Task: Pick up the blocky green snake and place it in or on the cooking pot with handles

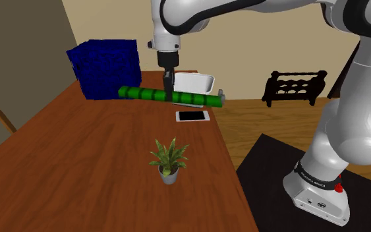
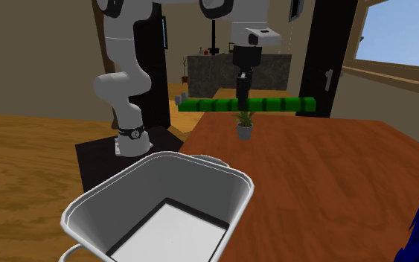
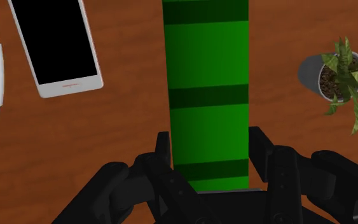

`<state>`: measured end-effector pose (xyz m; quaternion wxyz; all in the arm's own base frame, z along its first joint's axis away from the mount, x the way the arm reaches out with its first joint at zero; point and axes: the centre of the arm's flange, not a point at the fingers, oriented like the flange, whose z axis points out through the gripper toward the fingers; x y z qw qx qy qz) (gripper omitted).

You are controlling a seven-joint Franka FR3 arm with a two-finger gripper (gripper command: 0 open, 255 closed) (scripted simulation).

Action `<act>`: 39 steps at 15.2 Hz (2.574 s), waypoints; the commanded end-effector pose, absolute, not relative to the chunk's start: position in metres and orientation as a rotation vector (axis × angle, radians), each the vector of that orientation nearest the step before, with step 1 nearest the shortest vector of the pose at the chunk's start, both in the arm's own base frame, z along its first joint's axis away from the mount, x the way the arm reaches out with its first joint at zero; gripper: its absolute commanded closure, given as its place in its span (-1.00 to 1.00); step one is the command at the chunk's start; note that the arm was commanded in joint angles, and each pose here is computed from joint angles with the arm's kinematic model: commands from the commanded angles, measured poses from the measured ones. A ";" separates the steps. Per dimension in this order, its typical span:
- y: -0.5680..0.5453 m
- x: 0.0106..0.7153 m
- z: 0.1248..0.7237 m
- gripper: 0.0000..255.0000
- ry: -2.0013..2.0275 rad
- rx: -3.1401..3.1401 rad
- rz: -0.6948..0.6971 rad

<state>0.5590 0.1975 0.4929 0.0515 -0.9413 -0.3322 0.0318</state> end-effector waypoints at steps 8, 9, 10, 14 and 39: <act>0.092 0.609 0.495 1.00 -1.013 -2.863 0.096; 0.080 0.615 0.495 1.00 -1.013 -2.863 0.096; 0.068 0.620 0.495 1.00 -1.013 -2.863 0.096; 0.020 0.642 0.494 1.00 -1.013 -2.863 0.096; -0.118 0.706 0.427 1.00 -1.013 -2.863 0.096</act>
